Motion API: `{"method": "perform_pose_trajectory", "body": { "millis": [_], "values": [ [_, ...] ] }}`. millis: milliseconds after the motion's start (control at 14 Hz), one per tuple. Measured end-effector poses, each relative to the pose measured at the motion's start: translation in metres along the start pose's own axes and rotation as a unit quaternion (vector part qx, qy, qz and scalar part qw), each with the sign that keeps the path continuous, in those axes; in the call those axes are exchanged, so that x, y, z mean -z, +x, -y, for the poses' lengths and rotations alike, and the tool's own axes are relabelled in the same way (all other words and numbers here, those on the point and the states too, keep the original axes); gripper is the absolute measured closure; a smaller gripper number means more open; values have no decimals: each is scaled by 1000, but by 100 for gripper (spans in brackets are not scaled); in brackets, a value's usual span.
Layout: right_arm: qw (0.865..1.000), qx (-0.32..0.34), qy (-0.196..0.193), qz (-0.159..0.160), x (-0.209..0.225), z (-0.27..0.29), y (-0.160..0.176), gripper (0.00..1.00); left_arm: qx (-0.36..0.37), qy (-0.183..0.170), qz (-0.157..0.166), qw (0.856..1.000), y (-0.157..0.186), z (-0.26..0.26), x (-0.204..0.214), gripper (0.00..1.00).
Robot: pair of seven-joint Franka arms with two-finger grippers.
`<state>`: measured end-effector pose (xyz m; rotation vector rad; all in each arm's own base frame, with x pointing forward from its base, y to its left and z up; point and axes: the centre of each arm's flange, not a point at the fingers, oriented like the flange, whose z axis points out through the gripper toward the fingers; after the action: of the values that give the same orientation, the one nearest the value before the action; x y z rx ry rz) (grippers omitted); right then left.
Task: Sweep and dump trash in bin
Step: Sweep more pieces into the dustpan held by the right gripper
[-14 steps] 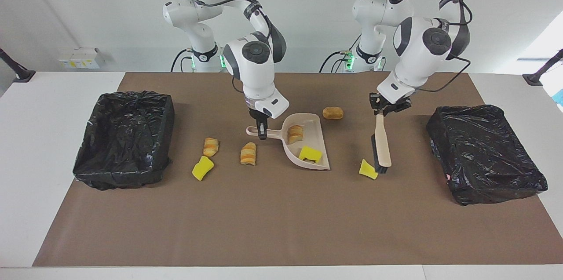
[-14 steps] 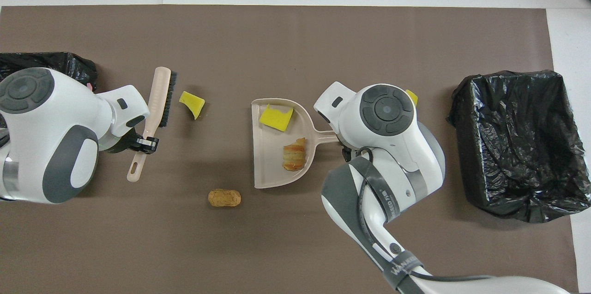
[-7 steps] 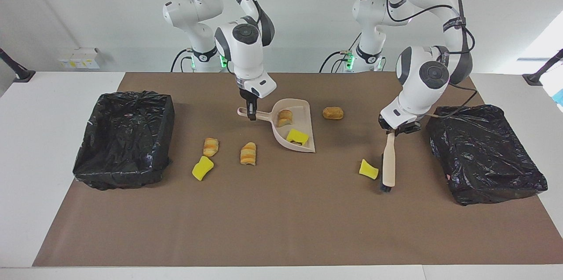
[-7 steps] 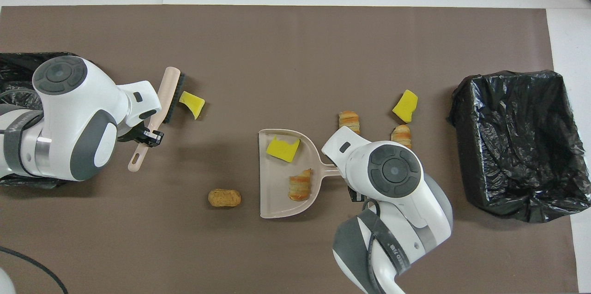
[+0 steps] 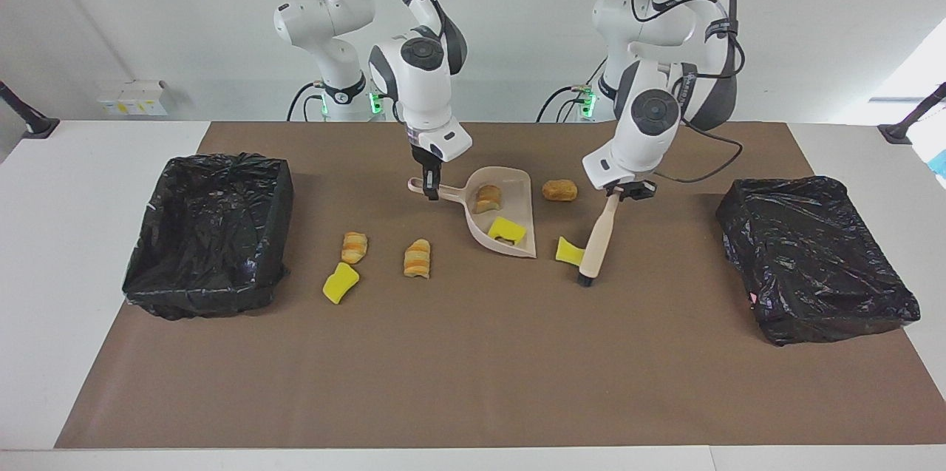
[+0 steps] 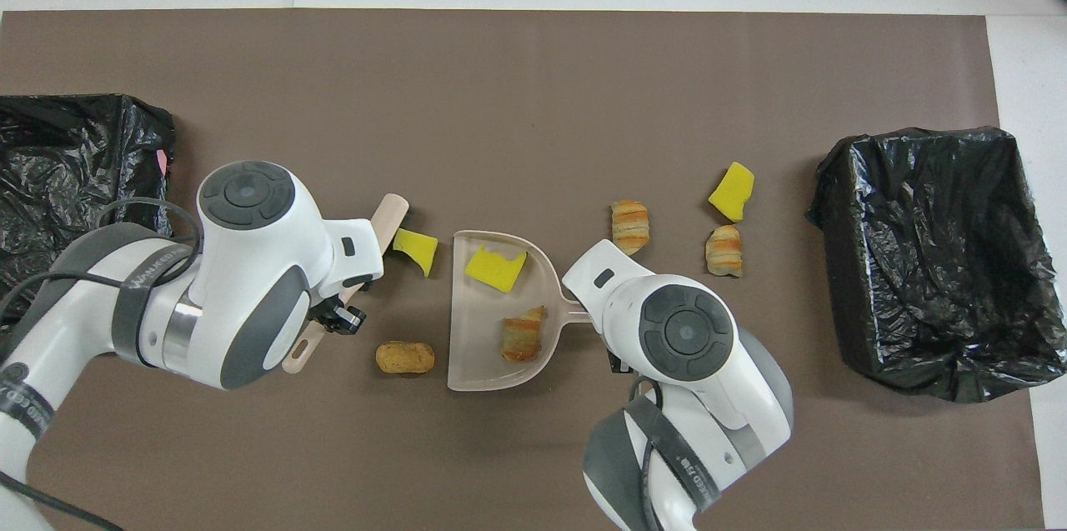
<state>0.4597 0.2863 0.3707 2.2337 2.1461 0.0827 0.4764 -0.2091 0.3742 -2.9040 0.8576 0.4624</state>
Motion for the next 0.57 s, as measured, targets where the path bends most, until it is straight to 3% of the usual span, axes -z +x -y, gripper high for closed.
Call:
{"method": "perform_pose_trajectory", "body": {
  "millis": [287, 573],
  "values": [
    [1000, 5, -12, -11, -17, -6, 3, 69, -18, -30, 38, 999, -20, -58, 3, 74],
    [999, 29, -23, -17, -23, -18, -6, 69, 55, -78, 30, 995, -61, -45, 51, 74]
  ]
}}
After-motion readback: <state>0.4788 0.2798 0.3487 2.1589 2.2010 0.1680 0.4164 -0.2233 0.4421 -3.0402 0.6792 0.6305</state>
